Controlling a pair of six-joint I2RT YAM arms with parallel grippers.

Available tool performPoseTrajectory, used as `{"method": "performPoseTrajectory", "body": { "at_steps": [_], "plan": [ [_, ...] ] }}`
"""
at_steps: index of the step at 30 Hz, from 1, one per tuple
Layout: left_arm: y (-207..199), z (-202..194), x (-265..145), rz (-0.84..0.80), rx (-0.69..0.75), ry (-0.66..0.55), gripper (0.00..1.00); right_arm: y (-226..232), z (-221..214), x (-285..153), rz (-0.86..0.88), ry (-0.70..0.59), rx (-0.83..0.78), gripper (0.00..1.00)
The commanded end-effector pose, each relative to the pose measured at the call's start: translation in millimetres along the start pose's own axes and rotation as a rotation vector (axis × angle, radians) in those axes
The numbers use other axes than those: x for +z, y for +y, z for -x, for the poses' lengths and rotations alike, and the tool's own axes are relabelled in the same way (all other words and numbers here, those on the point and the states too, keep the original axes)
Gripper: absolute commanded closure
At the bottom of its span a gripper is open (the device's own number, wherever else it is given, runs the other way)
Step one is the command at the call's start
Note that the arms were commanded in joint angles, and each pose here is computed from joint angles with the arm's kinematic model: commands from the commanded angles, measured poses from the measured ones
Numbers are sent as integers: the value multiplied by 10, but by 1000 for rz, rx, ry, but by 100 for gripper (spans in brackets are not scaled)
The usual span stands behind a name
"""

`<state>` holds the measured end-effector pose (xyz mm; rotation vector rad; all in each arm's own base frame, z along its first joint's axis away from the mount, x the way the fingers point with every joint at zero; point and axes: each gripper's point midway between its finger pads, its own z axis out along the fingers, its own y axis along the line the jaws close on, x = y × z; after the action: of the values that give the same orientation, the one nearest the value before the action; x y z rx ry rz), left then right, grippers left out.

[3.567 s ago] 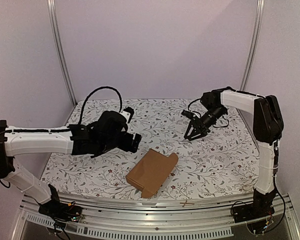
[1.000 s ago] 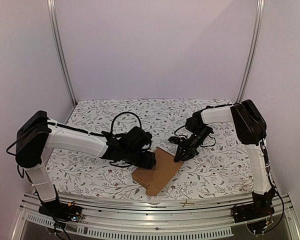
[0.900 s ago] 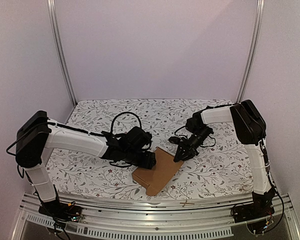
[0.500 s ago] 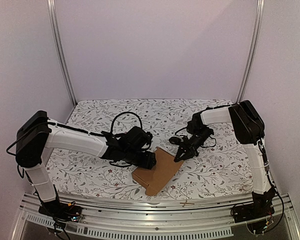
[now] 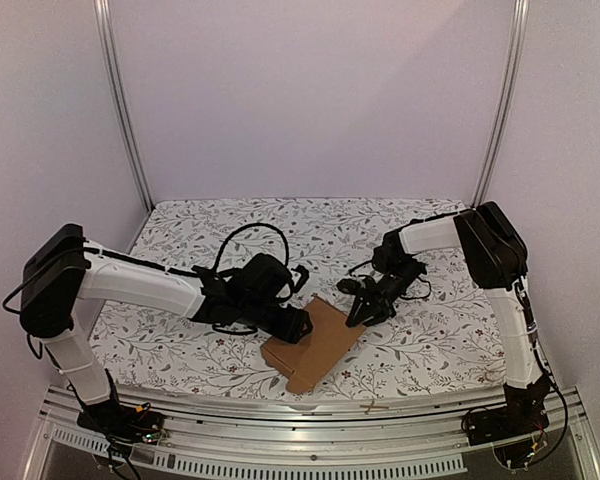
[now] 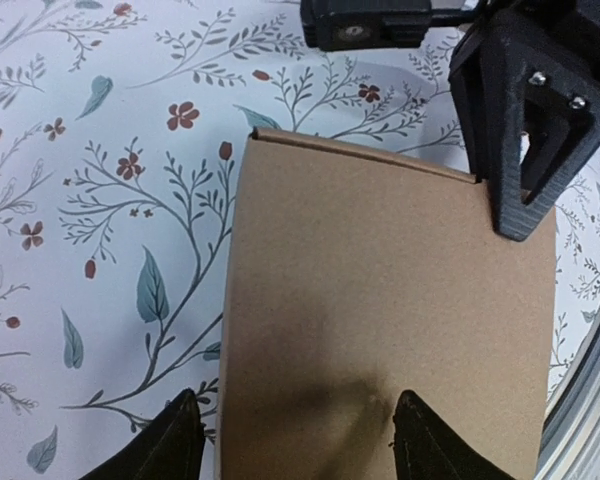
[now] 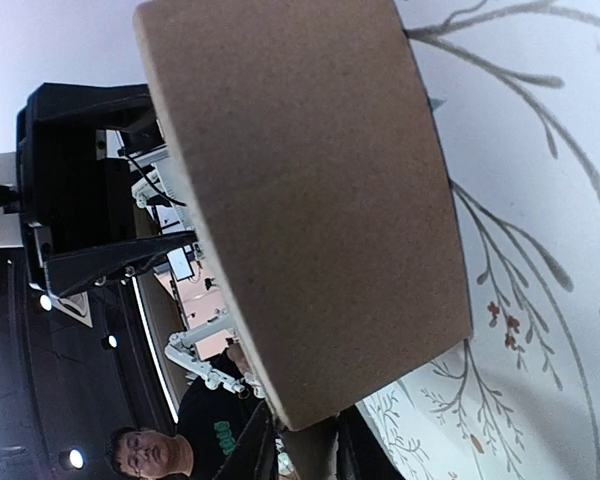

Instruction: Fold the paper box

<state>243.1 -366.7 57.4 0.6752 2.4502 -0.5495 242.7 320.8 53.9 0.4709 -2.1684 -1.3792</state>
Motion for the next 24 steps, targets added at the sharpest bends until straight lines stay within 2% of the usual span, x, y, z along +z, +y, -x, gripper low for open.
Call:
{"method": "performPoseTrajectory", "body": {
  "at_steps": [1, 7, 13, 24],
  "plan": [
    [-287, 113, -109, -88, 82, -43, 37, -220, -29, 65, -52, 20, 25, 77],
    [-450, 98, -49, -106, 123, -26, 41, -185, -87, 16, -95, 16, -16, 62],
    [-278, -110, 140, -23, 144, 57, 46, -9, -141, -121, -61, -19, -54, 51],
    [-68, -234, 284, 22, 139, 108, 49, 75, -370, -285, 2, 25, -103, 45]
  ]
}}
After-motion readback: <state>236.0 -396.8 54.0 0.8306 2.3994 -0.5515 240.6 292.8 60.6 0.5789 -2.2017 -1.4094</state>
